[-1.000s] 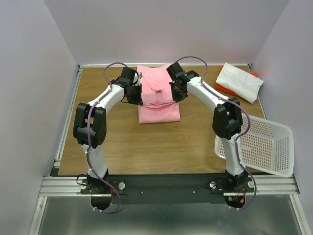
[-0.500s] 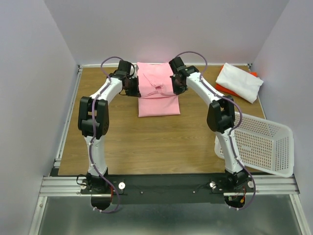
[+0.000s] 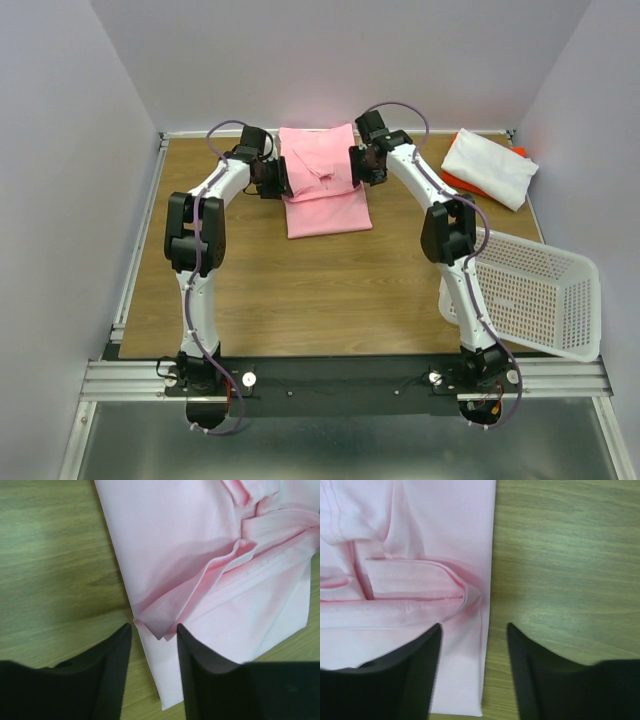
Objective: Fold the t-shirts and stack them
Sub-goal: Fold the tshirt
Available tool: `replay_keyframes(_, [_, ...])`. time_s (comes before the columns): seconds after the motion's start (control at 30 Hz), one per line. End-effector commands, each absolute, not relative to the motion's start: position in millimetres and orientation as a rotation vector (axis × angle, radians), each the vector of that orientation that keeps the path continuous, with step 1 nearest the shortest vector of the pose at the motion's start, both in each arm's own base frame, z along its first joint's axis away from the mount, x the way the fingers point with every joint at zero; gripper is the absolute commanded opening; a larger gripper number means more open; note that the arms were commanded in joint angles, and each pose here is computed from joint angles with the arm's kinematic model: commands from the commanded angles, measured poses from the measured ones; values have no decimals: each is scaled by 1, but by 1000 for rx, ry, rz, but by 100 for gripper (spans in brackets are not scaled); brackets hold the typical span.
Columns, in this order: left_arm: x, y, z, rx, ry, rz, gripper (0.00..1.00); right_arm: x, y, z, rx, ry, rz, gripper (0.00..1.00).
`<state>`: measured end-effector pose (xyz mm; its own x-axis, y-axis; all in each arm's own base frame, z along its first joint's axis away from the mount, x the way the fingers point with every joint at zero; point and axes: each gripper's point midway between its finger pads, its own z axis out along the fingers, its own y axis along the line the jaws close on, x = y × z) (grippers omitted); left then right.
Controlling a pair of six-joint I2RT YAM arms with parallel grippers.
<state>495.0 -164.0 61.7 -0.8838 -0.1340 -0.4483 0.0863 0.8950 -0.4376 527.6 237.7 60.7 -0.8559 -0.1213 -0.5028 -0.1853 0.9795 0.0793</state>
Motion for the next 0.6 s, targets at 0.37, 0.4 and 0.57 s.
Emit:
replay_keyframes(0.37, [485,-162,97,-7,2451,-662,54,502,240,87,-261,2595,299,73])
replay_keyframes(0.4, [480,-162,93,-6,2457,-664,54,499,240,87,-260,2601,308,72])
replay_keyframes(0.57, [454,-168,80,13,2497,-684,54,477,233,72,-232,2663,310,69])
